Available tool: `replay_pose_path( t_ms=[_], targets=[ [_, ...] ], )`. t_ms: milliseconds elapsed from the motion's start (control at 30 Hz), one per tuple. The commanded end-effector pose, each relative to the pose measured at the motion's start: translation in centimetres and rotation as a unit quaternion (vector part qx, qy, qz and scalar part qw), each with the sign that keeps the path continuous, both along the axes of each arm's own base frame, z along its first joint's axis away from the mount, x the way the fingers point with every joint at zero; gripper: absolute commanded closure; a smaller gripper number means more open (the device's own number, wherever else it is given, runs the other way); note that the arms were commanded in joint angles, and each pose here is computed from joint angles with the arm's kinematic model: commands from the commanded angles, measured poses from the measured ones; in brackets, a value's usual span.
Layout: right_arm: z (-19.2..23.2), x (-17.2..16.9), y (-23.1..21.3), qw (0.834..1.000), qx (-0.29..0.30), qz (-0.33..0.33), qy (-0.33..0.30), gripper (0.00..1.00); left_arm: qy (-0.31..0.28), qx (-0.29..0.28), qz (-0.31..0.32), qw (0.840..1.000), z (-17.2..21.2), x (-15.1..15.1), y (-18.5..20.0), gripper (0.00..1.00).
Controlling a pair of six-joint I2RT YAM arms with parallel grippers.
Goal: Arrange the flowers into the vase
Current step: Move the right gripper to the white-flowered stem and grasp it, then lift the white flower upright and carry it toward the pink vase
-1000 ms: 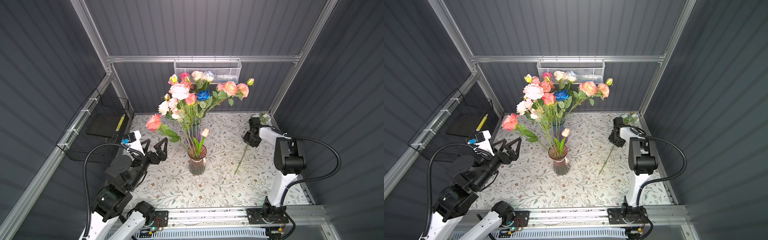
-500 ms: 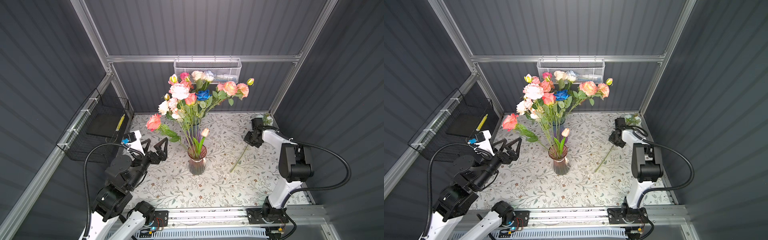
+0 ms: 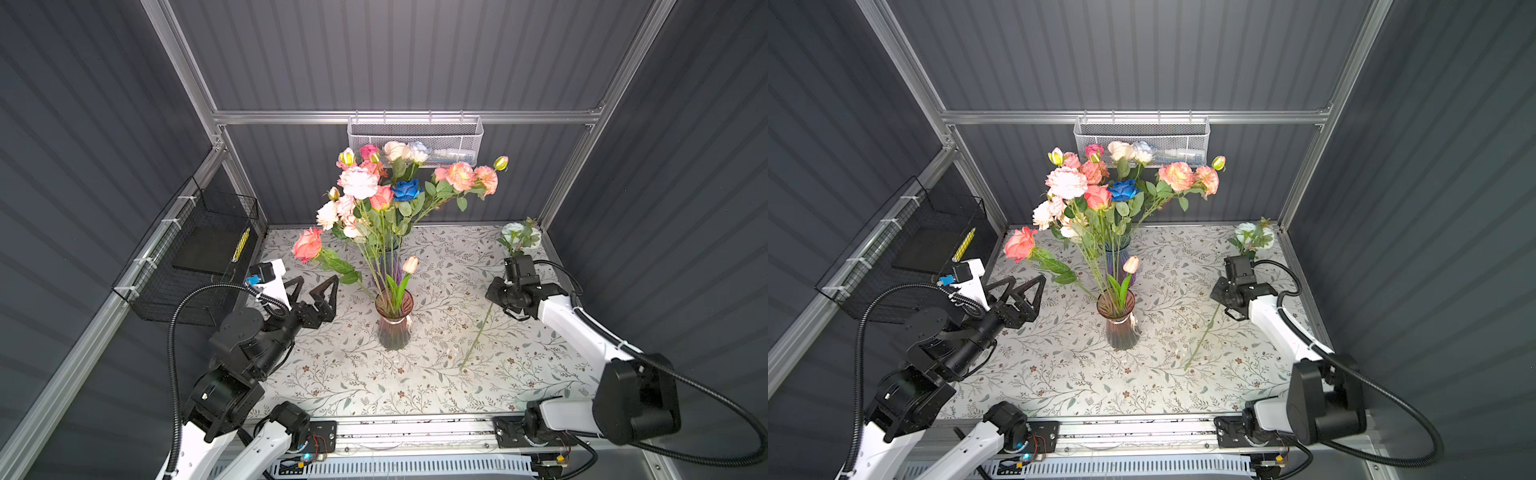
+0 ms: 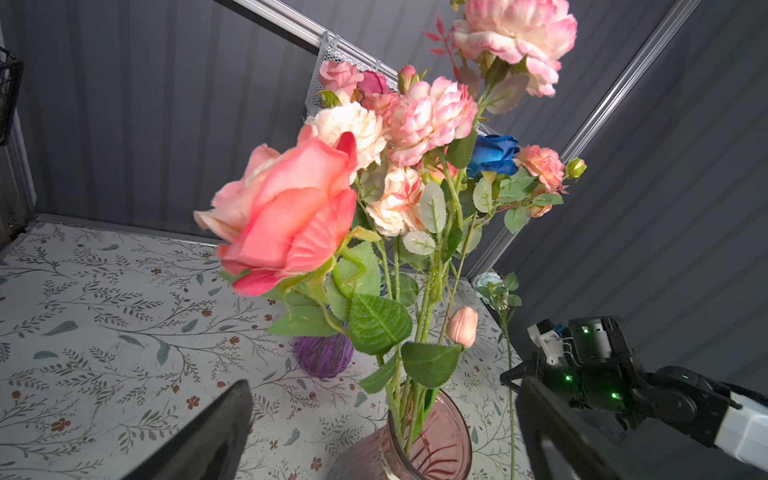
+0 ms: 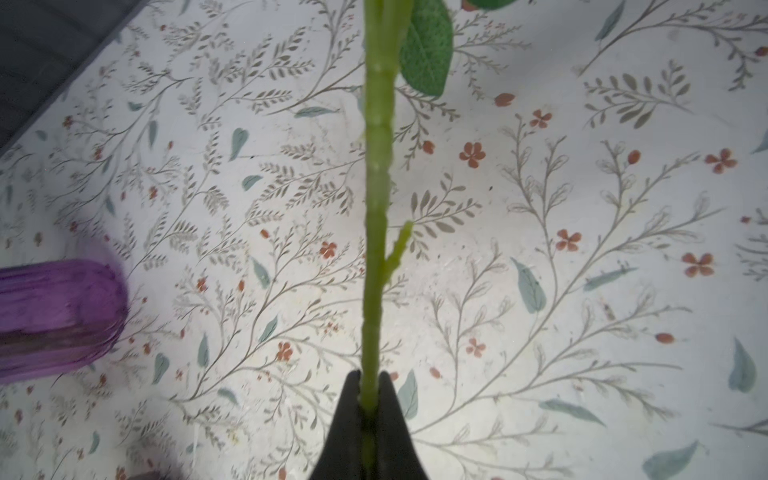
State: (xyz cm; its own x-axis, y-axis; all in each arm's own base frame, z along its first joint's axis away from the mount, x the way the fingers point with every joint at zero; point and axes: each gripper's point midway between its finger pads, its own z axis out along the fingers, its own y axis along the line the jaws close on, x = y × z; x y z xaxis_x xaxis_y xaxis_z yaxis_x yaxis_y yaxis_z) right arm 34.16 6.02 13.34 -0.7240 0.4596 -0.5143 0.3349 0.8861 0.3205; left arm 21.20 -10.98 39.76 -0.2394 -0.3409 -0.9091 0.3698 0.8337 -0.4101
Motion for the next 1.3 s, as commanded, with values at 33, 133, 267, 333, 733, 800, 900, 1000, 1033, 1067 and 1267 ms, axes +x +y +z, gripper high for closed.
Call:
replay_pose_path(
  t_ms=[33,133,267,333,733,800,900,1000,1033,1067,1267],
  targets=[
    [3.6,-2.1,1.8,0.998,-0.013,0.036,-0.045,1.0,-0.017,0.015,-0.045,0.999,1.5,-1.0,-1.1,0.0],
    [7.1,-4.0,3.6,0.992,-0.005,0.075,-0.097,1.0,-0.02,0.018,-0.082,0.996,1.9,-1.6,-2.3,0.0],
    [11.7,-6.8,6.0,0.972,0.016,0.134,-0.191,1.0,-0.022,0.015,-0.141,0.99,2.2,-2.3,-4.2,0.0],
    [13.4,-8.1,6.6,0.962,0.029,0.152,-0.225,1.0,-0.022,0.013,-0.165,0.986,2.4,-2.7,-4.9,0.0],
    [20.2,-12.2,4.8,0.93,0.053,0.12,-0.343,1.0,-0.025,0.0,-0.255,0.967,3.6,-3.4,-8.0,0.01],
    [21.1,-12.1,3.7,0.931,0.045,0.095,-0.349,1.0,-0.03,-0.002,-0.256,0.966,4.0,-3.3,-8.1,0.01],
    [23.2,-12.2,4.1,0.918,0.049,0.109,-0.378,1.0,-0.036,-0.004,-0.263,0.964,4.5,-3.2,-8.4,0.01],
    [26.5,-13.1,7.0,0.88,0.078,0.191,-0.427,1.0,-0.043,-0.006,-0.284,0.958,5.1,-3.5,-9.1,0.02],
    [27.4,-13.6,8.2,0.867,0.087,0.226,-0.436,1.0,-0.047,-0.007,-0.294,0.955,5.4,-3.6,-9.4,0.03],
    [28.3,-14.1,9.6,0.852,0.098,0.265,-0.442,1.0,-0.054,-0.009,-0.305,0.951,5.9,-3.8,-9.7,0.04],
    [31.1,-16.5,17.0,0.787,0.163,0.432,-0.41,1.0,-0.107,-0.036,-0.375,0.92,9.8,-5.0,-11.4,0.11]
  ],
)
